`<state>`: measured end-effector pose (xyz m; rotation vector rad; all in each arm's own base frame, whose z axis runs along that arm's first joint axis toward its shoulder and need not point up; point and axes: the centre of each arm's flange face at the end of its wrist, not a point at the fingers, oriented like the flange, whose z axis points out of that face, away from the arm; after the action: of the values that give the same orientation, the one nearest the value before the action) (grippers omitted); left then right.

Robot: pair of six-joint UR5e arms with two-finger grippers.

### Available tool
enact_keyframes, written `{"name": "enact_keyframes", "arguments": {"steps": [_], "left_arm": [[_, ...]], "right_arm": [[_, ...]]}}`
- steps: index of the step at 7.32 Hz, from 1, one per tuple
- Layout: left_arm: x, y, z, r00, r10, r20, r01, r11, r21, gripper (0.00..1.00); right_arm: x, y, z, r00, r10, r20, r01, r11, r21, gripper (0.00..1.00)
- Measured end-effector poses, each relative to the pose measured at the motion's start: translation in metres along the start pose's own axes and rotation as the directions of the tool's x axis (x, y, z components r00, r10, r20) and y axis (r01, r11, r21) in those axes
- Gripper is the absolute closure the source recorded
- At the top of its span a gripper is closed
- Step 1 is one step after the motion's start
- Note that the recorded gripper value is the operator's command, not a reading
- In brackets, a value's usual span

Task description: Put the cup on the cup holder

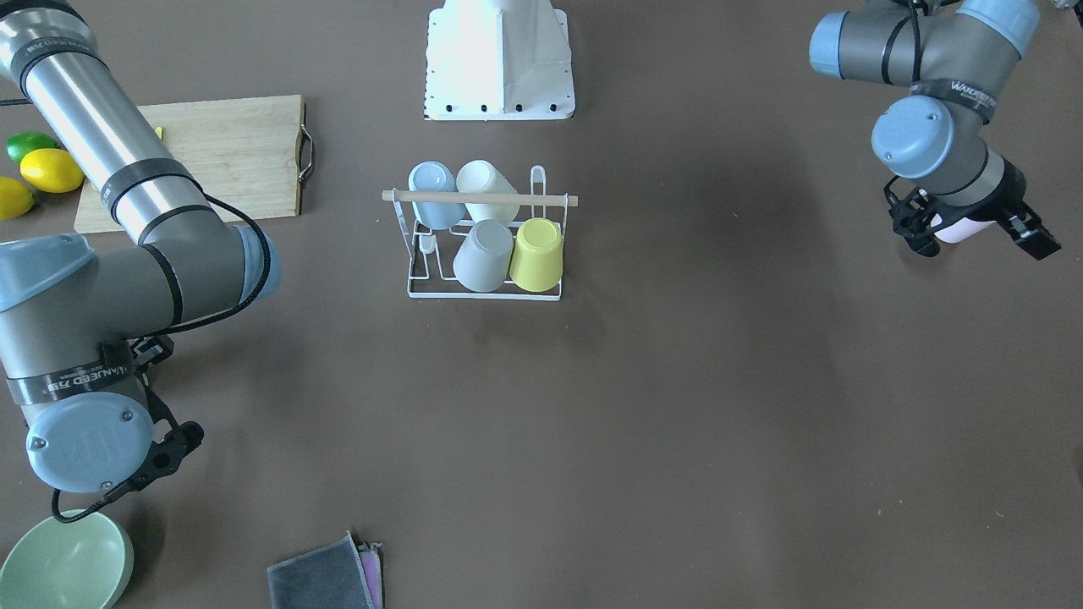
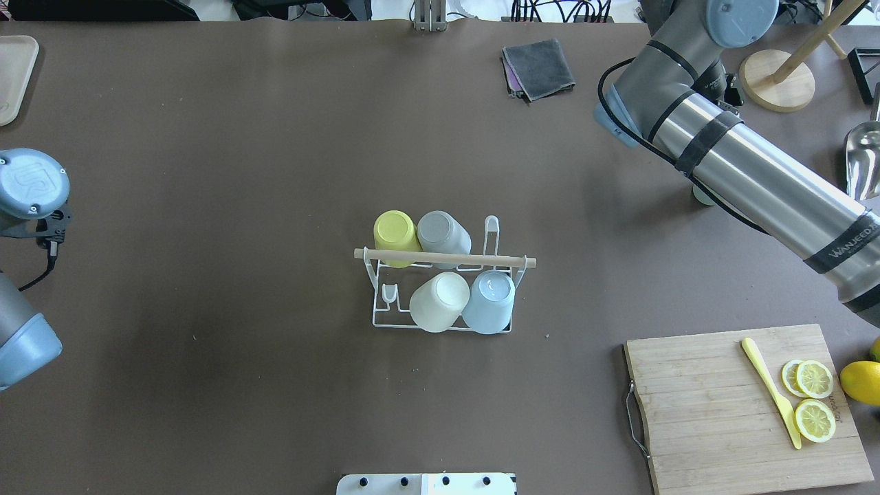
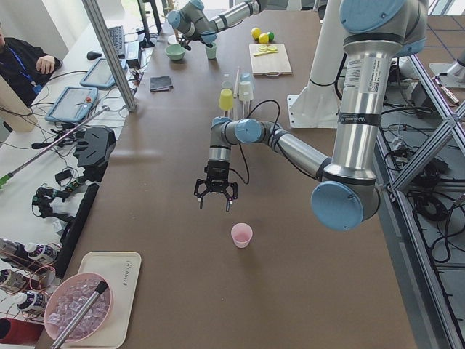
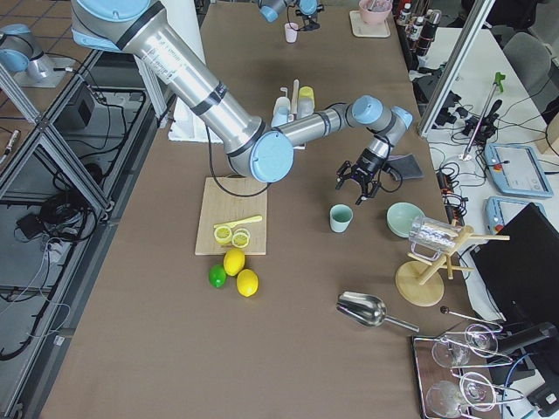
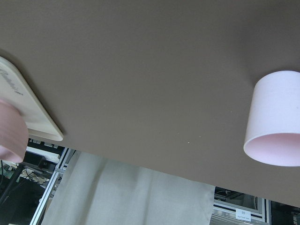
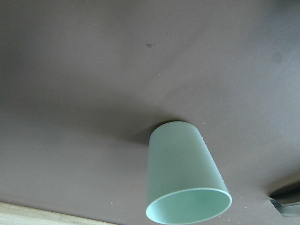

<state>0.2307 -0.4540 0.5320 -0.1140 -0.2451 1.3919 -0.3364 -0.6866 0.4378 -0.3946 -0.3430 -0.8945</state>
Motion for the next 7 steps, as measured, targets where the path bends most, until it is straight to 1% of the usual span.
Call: {"name": "enact_keyframes", "arguments": {"steps": [1, 2, 3, 5, 6, 7], "left_arm": [[0.007, -0.011, -0.003, 1.0, 0.024, -0.001, -0.024, 1.0, 0.004, 0.02], [0.015, -0.019, -0.003, 0.999, 0.039, -0.017, -0.039, 0.999, 0.013, 0.02], [0.025, -0.031, -0.002, 0.998, 0.051, -0.046, -0.05, 0.998, 0.023, 0.02], [0.045, -0.054, 0.004, 0.994, 0.046, -0.099, -0.044, 0.999, 0.02, 0.02], [0.051, -0.059, 0.008, 0.992, 0.045, -0.121, -0.044, 0.999, 0.011, 0.02], [0.055, -0.061, 0.012, 0.989, 0.045, -0.143, -0.045, 0.999, 0.005, 0.02]], "right_arm": [[0.002, -0.008, 0.005, 1.0, 0.006, 0.01, -0.005, 0.999, -0.031, 0.01], [-0.001, -0.015, 0.011, 1.0, 0.005, 0.013, -0.004, 0.998, -0.062, 0.01], [-0.01, -0.022, 0.015, 1.0, -0.007, -0.001, 0.007, 0.996, -0.09, 0.01], [-0.023, -0.031, 0.015, 0.993, -0.085, -0.084, 0.071, 0.986, -0.15, 0.01], [-0.024, -0.032, 0.017, 0.987, -0.12, -0.106, 0.101, 0.98, -0.173, 0.01], [-0.025, -0.034, 0.02, 0.983, -0.141, -0.115, 0.118, 0.975, -0.187, 0.01]]}}
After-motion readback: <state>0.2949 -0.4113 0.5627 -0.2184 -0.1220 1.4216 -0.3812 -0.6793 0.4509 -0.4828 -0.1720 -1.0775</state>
